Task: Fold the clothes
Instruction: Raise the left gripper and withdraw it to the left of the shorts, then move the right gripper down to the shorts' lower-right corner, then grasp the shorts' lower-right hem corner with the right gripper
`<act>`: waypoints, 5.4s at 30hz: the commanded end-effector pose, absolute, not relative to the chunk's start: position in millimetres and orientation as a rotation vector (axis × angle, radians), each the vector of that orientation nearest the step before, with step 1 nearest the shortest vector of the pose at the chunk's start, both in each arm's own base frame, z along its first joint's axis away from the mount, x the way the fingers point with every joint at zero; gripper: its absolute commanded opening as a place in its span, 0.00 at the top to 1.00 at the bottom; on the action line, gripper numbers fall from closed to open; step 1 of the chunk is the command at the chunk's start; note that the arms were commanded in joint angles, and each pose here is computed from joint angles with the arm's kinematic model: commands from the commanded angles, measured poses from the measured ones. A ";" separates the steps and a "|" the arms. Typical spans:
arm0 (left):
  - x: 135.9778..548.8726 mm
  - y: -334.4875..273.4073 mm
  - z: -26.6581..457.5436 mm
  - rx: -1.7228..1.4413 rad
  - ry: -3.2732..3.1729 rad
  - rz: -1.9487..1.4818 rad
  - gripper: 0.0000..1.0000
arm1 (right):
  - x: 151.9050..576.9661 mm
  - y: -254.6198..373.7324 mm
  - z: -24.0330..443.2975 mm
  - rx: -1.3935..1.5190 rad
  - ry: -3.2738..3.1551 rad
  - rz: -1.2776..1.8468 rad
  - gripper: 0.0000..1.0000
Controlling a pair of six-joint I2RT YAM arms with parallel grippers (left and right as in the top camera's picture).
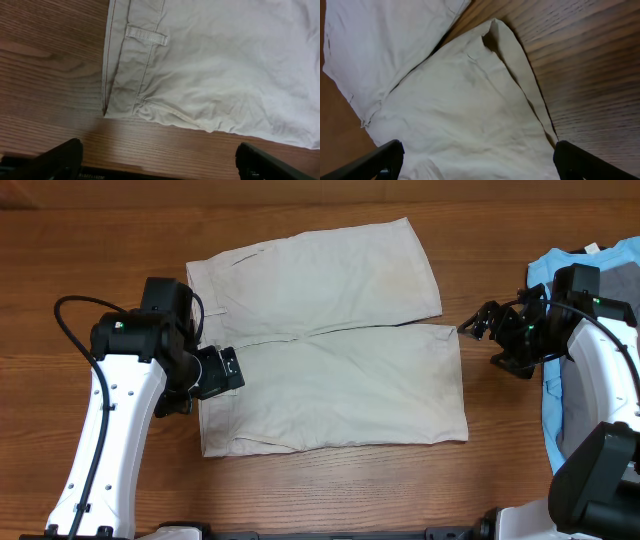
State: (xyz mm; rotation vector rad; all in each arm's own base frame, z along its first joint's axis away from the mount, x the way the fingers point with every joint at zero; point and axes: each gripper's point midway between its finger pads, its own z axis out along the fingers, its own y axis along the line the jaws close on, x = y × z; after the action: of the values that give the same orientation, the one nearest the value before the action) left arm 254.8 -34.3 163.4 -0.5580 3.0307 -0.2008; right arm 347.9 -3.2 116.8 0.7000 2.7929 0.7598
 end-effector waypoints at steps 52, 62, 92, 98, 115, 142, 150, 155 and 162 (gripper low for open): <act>254.5 -36.3 163.3 -0.560 3.029 -0.217 0.00 | 238.0 1.0 50.8 1.066 3.152 0.587 0.00; 254.5 -36.3 163.3 -0.560 3.029 -0.217 0.00 | 251.8 -12.8 90.8 1.121 3.108 0.473 0.26; 254.6 -36.3 163.2 -0.561 3.030 -0.217 0.00 | 217.7 12.9 49.4 1.272 2.911 0.261 0.48; 254.6 -36.3 163.2 -0.561 3.030 -0.217 0.00 | 216.5 13.0 32.0 1.290 2.925 0.251 0.50; 254.6 -36.4 163.2 -0.561 3.030 -0.217 0.00 | 206.2 13.9 3.4 1.313 2.962 0.232 0.43; 254.5 -36.3 163.3 -0.560 3.029 -0.217 0.00 | 194.8 30.6 -7.7 1.370 2.973 0.371 0.51; 254.5 -36.3 163.3 -0.560 3.029 -0.217 0.00 | 195.2 28.7 -8.3 1.361 2.971 0.354 0.65; 254.6 -36.3 163.2 -0.561 3.030 -0.217 0.00 | 195.7 28.6 -8.3 1.360 2.970 0.355 0.65; 254.6 -36.3 163.2 -0.561 3.030 -0.217 0.00 | 196.3 27.2 -8.7 1.357 2.966 0.344 0.75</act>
State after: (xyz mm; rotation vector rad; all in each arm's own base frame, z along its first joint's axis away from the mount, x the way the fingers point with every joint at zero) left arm 255.2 -35.0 163.0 -0.5575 3.0298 -0.2070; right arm 202.1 28.7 -1.5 1.3548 2.9519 0.3745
